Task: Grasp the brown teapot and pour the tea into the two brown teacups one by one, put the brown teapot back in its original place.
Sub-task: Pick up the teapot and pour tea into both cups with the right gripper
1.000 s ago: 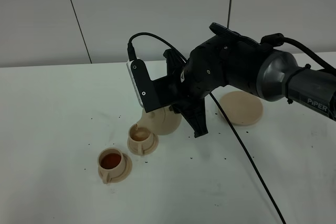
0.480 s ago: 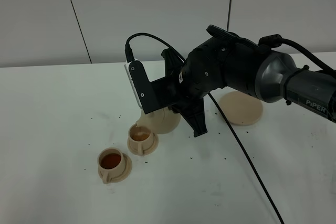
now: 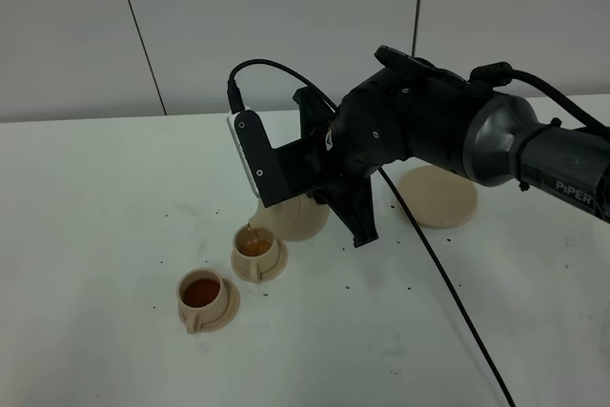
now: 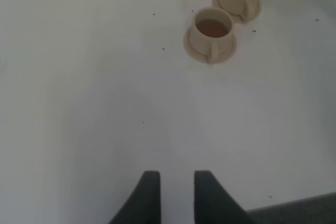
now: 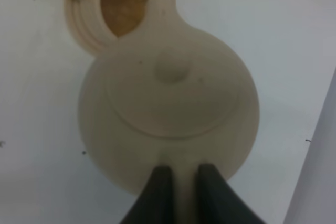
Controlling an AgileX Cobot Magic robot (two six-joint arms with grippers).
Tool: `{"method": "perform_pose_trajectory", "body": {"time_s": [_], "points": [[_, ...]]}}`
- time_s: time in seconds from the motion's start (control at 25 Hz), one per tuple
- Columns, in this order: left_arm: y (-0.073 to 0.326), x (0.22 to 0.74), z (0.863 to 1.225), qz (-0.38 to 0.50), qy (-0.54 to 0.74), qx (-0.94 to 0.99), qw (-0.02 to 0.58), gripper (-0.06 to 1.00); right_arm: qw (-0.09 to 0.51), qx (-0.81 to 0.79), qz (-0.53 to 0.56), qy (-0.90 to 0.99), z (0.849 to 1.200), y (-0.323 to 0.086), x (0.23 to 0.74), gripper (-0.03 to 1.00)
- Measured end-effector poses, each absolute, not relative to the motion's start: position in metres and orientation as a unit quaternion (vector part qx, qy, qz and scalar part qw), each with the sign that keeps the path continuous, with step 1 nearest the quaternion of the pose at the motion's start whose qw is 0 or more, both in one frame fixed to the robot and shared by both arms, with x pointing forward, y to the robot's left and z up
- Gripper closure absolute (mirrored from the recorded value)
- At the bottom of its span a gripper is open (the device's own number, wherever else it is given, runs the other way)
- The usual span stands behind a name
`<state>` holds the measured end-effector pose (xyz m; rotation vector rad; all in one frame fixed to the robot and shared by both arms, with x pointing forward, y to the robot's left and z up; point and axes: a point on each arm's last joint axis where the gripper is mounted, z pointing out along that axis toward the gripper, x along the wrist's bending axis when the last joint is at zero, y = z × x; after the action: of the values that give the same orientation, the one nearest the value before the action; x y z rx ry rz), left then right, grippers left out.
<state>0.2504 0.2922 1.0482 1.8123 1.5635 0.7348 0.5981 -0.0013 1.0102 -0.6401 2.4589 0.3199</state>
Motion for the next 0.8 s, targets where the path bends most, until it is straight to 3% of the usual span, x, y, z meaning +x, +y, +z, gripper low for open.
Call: {"method": "perform_pose_trajectory", "body": {"time_s": [0.8], "points": [[0.2922, 0.2504, 1.0482, 0.279, 0.593, 0.687, 0.314, 0.71, 0.301, -0.261, 0.099, 0.912, 1.0109, 0.0044, 0.5943, 0.87]]}}
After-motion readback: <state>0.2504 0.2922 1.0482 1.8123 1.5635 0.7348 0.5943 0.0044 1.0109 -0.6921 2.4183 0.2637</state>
